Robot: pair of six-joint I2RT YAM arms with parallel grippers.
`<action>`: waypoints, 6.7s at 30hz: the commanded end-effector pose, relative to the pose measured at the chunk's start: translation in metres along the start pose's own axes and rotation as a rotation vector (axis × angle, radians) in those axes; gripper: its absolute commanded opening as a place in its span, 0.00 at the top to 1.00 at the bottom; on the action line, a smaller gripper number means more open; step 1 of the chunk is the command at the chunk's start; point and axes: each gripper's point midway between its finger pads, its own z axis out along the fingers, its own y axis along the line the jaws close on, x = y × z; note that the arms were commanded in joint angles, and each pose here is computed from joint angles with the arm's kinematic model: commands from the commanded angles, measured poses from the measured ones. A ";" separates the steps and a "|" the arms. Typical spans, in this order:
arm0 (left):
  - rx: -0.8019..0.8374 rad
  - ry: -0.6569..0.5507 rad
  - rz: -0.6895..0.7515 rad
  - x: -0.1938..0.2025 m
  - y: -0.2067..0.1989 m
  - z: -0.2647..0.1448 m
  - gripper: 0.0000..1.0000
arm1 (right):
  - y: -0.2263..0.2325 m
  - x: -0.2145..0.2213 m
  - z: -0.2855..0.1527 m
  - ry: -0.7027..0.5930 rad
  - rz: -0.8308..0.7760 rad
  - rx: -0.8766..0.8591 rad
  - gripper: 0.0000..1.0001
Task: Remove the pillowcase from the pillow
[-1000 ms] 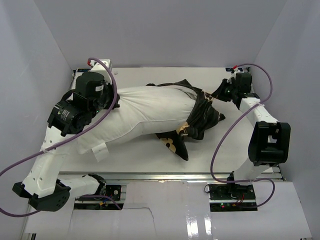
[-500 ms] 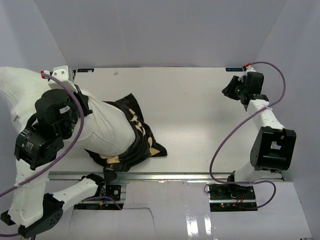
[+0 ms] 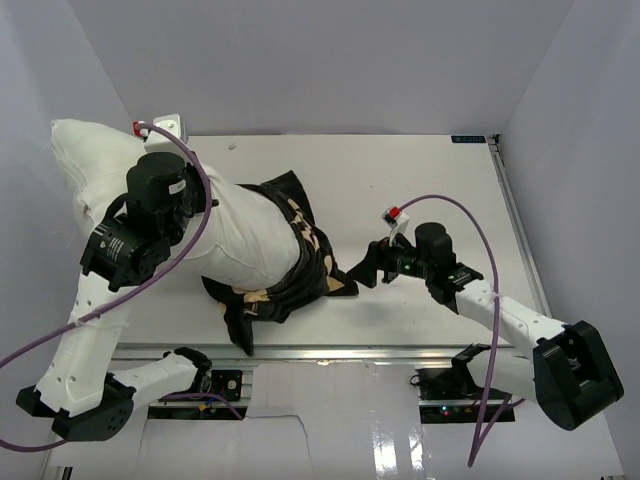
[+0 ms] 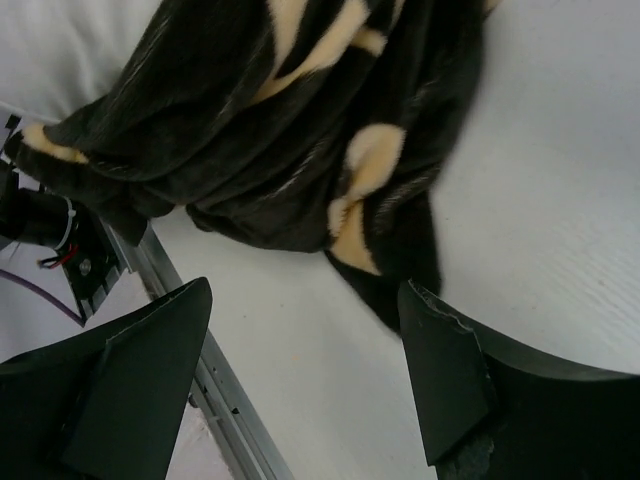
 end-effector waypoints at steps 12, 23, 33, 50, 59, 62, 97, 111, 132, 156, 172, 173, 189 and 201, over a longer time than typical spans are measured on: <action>0.159 0.038 -0.090 0.017 -0.042 0.021 1.00 | 0.002 0.032 0.085 0.057 -0.031 0.193 0.28; 0.089 0.028 -0.051 0.020 -0.035 0.038 1.00 | -0.103 0.028 0.060 -0.018 0.067 0.644 0.92; 0.136 0.013 -0.028 0.010 -0.037 0.023 1.00 | -0.201 -0.004 -0.043 -0.212 0.250 0.894 0.92; 0.219 -0.043 -0.021 -0.030 -0.030 -0.034 1.00 | -0.304 -0.066 -0.141 -0.394 0.448 1.021 0.92; 0.137 -0.082 -0.008 -0.047 -0.011 -0.045 1.00 | -0.338 -0.084 -0.169 -0.436 0.506 1.114 0.92; 0.138 -0.094 -0.021 -0.052 -0.009 -0.050 1.00 | -0.347 -0.084 -0.176 -0.457 0.538 1.142 0.92; -0.331 -0.233 -0.108 -0.089 0.027 0.016 1.00 | -0.267 -0.110 -0.248 -0.504 0.396 1.271 0.92; -0.437 -0.194 -0.095 -0.059 0.049 0.017 1.00 | -0.230 -0.117 -0.267 -0.546 0.340 1.234 0.92; -0.376 0.110 -0.283 0.131 0.047 0.080 1.00 | -0.214 -0.080 -0.228 -0.513 0.341 1.040 0.92; 0.766 0.440 0.147 0.183 -0.187 0.023 0.21 | -0.195 -0.070 -0.208 -0.488 0.325 0.910 0.92; 0.160 0.466 0.067 0.177 -0.142 0.210 0.19 | -0.191 -0.064 -0.211 -0.463 0.306 0.926 0.92; 0.153 0.456 0.048 0.170 -0.136 0.214 0.19 | -0.190 -0.064 -0.213 -0.467 0.307 0.933 0.92; 0.245 0.492 0.025 0.182 -0.150 0.242 0.17 | -0.178 -0.062 -0.186 -0.490 0.308 0.773 0.92; 0.442 0.290 0.160 0.113 -0.220 0.107 0.02 | -0.132 -0.075 -0.134 -0.245 0.193 0.772 0.07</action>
